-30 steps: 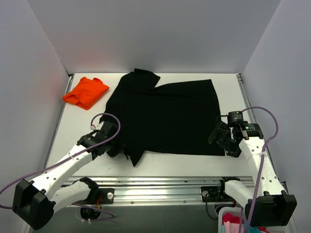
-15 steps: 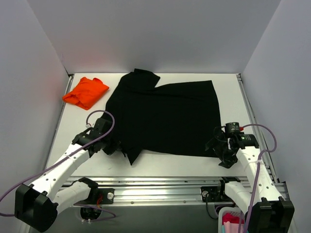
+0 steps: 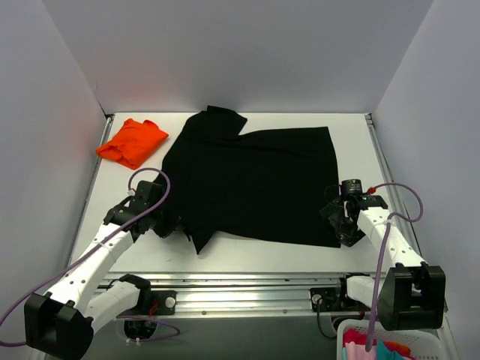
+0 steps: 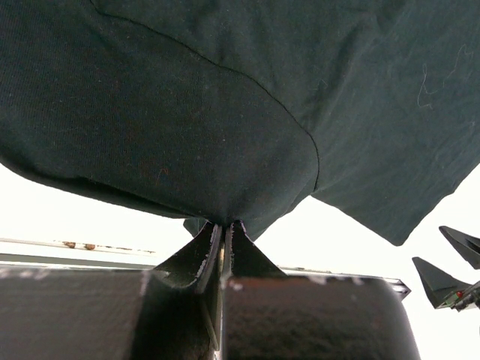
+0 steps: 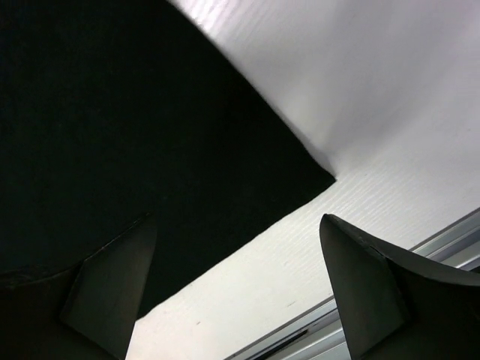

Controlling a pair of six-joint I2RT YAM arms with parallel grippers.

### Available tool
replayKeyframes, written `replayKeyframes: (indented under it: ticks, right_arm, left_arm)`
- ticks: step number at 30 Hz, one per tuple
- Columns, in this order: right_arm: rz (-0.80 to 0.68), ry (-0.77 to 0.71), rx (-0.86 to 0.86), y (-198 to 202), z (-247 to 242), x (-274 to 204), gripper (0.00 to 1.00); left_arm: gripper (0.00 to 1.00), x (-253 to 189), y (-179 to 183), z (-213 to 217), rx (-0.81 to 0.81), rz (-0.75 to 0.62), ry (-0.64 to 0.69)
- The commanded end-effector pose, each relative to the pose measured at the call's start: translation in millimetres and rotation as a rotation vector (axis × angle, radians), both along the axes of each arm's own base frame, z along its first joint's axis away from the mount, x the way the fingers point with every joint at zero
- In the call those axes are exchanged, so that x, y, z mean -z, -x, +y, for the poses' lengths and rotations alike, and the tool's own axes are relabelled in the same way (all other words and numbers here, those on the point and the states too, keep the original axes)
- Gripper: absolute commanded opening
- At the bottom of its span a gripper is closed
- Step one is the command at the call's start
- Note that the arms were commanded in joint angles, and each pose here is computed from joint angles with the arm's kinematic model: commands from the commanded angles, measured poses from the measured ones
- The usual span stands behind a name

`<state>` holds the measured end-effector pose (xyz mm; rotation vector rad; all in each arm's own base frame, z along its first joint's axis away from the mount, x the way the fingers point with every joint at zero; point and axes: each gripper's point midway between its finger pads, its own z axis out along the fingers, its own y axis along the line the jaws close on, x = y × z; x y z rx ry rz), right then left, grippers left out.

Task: Fold and stack the t-shirts
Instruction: Flatten the tshirt out

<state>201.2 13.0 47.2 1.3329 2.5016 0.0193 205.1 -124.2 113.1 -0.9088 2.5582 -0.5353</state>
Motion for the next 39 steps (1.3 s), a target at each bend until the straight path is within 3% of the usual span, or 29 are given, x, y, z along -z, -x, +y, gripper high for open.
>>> replayKeyframes:
  ticks: [1,16,21,23,28,32,39]
  right_arm:
    - [0.042,0.094,0.065,15.8,-19.5,8.1,0.85]
    - [0.101,0.111,0.079,32.7,-22.6,41.5,0.79]
    - [0.114,0.115,0.072,33.1,-23.1,45.0,0.73]
    - [0.103,0.113,0.066,30.9,-22.6,44.2,0.55]
    - [0.108,0.118,0.062,29.4,-23.5,45.4,0.43]
    - [0.094,0.108,0.053,27.1,-21.5,45.4,0.03]
    - [0.089,0.118,0.036,23.8,-23.0,31.5,0.0]
  left_arm:
    - [0.02,-2.4,-2.5,-1.0,0.028,-0.014,0.011]
    - [0.02,4.9,-6.3,3.9,0.026,0.012,0.008]
    - [0.02,8.2,-6.9,4.4,0.022,0.019,0.006]
    - [0.02,9.0,-7.7,3.6,0.022,0.02,0.01]
    - [0.02,11.5,-10.3,2.2,0.021,0.025,0.013]
    - [0.02,9.4,-11.7,1.7,0.021,0.018,0.015]
    - [0.02,4.3,-9.8,3.4,0.018,0.018,0.009]
